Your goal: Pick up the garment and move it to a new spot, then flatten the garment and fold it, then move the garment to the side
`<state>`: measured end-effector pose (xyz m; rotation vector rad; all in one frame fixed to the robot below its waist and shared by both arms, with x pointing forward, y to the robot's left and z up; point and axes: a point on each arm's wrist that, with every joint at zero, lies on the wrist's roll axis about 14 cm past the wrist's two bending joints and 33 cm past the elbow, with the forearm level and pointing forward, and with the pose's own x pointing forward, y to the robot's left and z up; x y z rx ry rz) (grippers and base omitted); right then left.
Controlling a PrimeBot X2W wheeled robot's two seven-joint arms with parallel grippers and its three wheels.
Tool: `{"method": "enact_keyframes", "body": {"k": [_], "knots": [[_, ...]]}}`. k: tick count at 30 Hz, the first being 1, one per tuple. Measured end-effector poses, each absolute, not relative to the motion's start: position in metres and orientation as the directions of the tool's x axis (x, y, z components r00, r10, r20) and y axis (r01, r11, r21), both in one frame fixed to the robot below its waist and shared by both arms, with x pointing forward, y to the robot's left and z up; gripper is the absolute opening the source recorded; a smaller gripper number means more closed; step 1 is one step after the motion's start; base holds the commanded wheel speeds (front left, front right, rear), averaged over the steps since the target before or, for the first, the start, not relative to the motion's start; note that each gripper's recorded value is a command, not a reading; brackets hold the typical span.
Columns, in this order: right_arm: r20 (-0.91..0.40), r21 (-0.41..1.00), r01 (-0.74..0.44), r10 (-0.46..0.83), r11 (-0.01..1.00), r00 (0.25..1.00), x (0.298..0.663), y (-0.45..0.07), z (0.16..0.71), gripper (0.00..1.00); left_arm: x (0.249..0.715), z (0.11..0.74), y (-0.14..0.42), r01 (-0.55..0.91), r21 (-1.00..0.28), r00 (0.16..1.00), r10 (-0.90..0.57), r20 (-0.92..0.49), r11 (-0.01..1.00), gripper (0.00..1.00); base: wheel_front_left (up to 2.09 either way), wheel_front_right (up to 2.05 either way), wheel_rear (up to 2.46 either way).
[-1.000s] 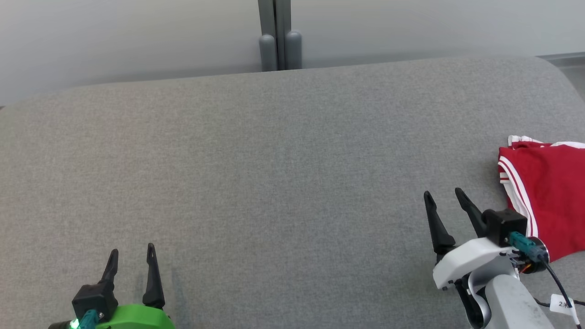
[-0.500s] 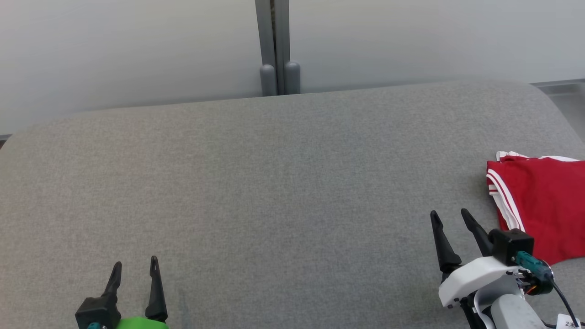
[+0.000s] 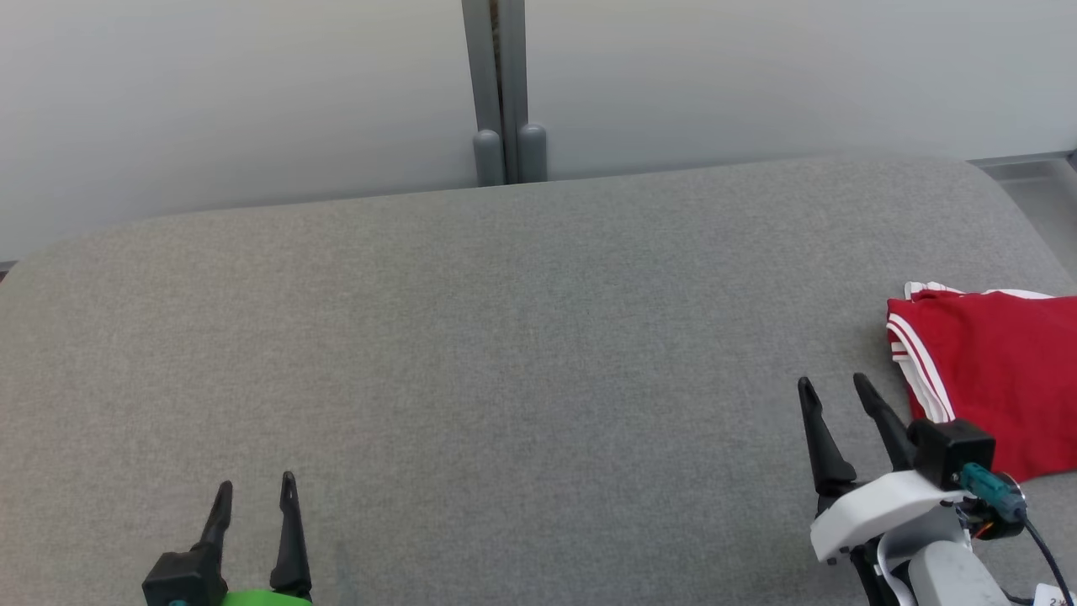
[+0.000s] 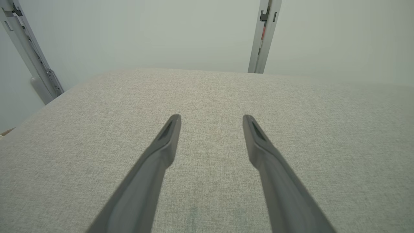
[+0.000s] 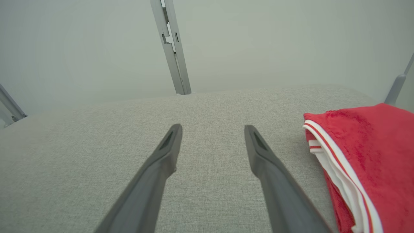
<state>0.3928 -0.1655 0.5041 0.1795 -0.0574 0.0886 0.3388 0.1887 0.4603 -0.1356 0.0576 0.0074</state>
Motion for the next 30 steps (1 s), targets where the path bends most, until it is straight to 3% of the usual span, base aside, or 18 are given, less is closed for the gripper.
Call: {"method": "enact_keyframes", "body": {"k": [7,30], "knots": [[-0.028,0.229,-0.058,0.066,0.972,0.997,0.382,-0.167,0.476,0.0,0.333,0.442,0.189,-0.041,-0.182,0.992,0.017,-0.127,0.983,0.0,0.0,0.0,0.0],[-0.053,0.577,0.036,-0.007,0.816,0.999,0.385,-0.183,0.481,0.0,0.344,0.448,0.2,-0.145,-0.541,0.986,0.072,-0.153,0.828,0.0,0.0,0.0,0.0]]}}
